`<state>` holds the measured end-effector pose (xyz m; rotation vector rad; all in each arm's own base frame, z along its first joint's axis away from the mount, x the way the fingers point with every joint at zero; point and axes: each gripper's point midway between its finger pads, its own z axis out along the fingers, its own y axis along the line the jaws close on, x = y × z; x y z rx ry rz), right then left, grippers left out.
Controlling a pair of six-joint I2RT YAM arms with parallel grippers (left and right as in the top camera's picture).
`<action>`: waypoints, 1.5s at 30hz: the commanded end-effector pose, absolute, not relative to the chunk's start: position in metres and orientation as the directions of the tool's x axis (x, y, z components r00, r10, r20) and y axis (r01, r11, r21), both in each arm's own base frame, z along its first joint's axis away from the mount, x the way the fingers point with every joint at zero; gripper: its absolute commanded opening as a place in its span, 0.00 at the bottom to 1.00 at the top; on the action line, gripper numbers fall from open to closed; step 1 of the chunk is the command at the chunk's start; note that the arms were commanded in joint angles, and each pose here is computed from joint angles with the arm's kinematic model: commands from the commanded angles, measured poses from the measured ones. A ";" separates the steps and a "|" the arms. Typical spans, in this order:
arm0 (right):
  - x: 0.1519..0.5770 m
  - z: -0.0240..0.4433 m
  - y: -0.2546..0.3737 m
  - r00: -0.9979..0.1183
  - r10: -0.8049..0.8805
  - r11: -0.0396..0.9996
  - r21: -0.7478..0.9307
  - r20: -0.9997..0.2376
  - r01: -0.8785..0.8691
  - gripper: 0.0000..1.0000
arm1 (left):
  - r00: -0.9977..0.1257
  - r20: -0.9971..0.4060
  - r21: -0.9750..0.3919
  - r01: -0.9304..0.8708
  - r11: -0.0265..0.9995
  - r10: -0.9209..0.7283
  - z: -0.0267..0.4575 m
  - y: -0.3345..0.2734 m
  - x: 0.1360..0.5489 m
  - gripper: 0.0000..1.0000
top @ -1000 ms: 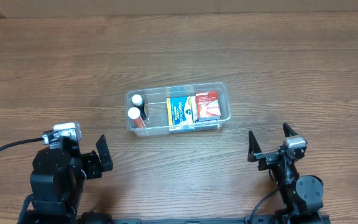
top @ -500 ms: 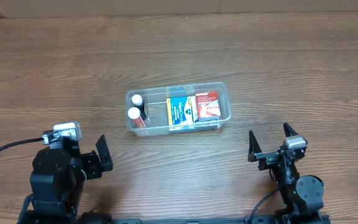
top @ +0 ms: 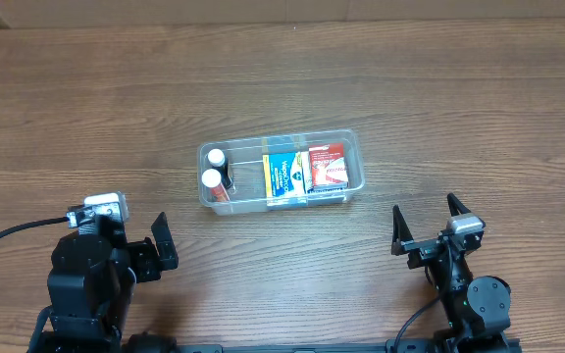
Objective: Pack container
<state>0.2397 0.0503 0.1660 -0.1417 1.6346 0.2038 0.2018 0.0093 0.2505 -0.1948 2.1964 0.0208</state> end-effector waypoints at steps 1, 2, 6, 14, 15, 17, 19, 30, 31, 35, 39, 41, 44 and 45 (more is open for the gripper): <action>0.239 0.169 0.050 -0.059 0.030 0.976 0.042 -0.998 -0.216 1.00 | -0.558 -0.816 -0.067 -0.164 0.984 -0.149 0.252 0.013 0.184 1.00; 0.239 0.169 0.050 -0.059 0.030 0.976 0.042 -0.998 -0.216 1.00 | -0.555 -0.818 -0.067 -0.164 0.984 -0.149 0.250 0.013 0.178 1.00; 0.239 0.169 0.050 -0.059 0.030 0.976 0.042 -0.998 -0.216 1.00 | -0.518 -0.842 -0.080 -0.160 0.984 -0.152 0.233 0.015 0.162 1.00; 0.239 0.169 0.050 -0.059 0.030 0.976 0.042 -0.998 -0.216 1.00 | -0.328 -0.929 -0.139 -0.118 0.983 -0.170 0.181 0.009 0.192 1.00; 0.239 0.169 0.050 -0.059 0.030 0.976 0.042 -0.998 -0.216 1.00 | -0.295 -0.939 -0.149 -0.106 0.983 -0.174 0.178 0.007 0.200 1.00; 0.239 0.169 0.050 -0.059 0.030 0.976 0.042 -0.998 -0.216 1.00 | -0.242 -0.960 -0.129 -0.062 0.990 -0.140 0.176 0.002 0.215 1.00; 0.239 0.169 0.050 -0.059 0.030 0.976 0.042 -0.998 -0.216 1.00 | -0.184 -0.980 -0.079 -0.009 0.997 -0.079 0.177 -0.004 0.225 1.00; 0.239 0.169 0.050 -0.059 0.030 0.976 0.042 -0.998 -0.216 1.00 | -0.070 -0.997 0.037 0.108 0.993 0.045 0.156 -0.022 0.245 1.00; 0.239 0.169 0.050 -0.059 0.030 0.976 0.042 -0.998 -0.216 1.00 | -0.070 -0.997 0.034 0.108 0.994 0.042 0.156 -0.022 0.245 1.00; 0.239 0.169 0.050 -0.059 0.030 0.976 0.042 -0.998 -0.216 1.00 | -0.069 -0.997 0.034 0.110 0.993 0.042 0.157 -0.023 0.245 1.00; 0.239 0.169 0.050 -0.059 0.030 0.976 0.042 -0.998 -0.216 1.00 | -0.069 -0.997 0.034 0.110 0.993 0.042 0.157 -0.023 0.245 1.00; 0.239 0.169 0.050 -0.059 0.030 0.976 0.042 -0.998 -0.216 1.00 | -0.069 -0.997 0.034 0.110 0.993 0.042 0.156 -0.023 0.245 1.00; 0.239 0.169 0.050 -0.059 0.030 0.976 0.042 -0.998 -0.216 1.00 | -0.069 -0.997 0.034 0.110 0.993 0.042 0.157 -0.023 0.245 1.00; 0.239 0.169 0.050 -0.059 0.030 0.976 0.042 -0.998 -0.216 1.00 | -0.069 -0.997 0.034 0.110 0.993 0.042 0.157 -0.023 0.245 1.00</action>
